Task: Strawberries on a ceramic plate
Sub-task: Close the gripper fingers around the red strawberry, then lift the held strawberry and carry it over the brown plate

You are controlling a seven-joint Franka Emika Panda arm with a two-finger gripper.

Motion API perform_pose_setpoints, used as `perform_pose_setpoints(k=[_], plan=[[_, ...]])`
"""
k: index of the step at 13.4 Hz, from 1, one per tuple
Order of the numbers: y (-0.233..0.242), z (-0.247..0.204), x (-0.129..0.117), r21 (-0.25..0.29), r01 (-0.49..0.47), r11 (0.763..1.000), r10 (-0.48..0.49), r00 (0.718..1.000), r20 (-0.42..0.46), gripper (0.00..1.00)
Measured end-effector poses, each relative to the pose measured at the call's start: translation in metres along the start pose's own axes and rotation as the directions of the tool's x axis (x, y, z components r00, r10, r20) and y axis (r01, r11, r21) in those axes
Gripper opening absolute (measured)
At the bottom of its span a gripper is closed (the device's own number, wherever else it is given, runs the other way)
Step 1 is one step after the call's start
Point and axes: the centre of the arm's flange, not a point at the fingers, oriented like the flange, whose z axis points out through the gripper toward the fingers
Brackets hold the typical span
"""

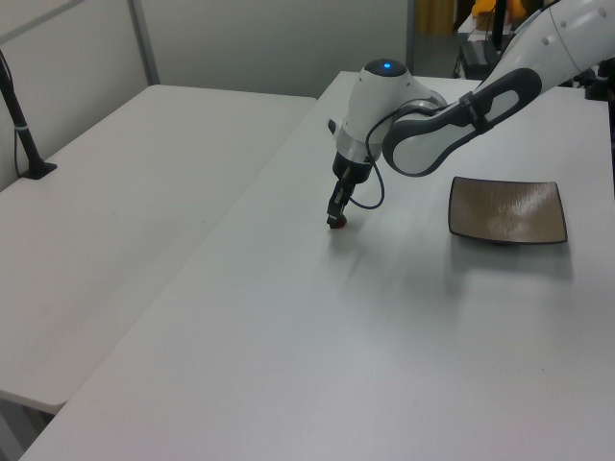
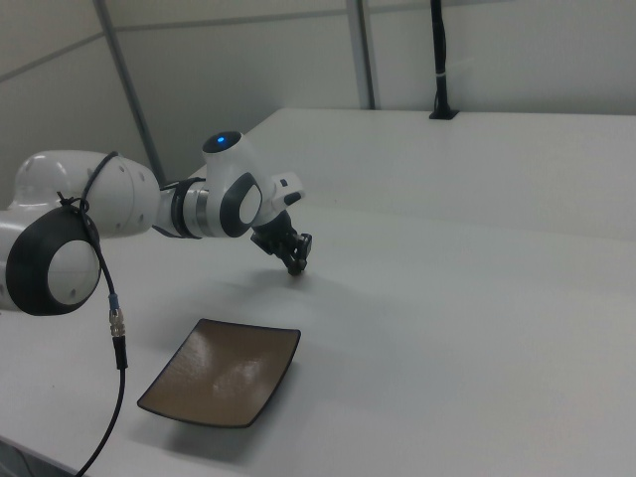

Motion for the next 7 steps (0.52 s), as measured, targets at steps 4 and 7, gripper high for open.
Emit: perform_pose_setpoints(k=[4,7], plan=[[0.0,-0.001,0.001,0.0,0.002,1.0,-0.002,1.0,-0.002,0.33],[0.001,-0.022,0.01,0.002,0.0,1.0,0.0,0.999,-0.036,0.33]])
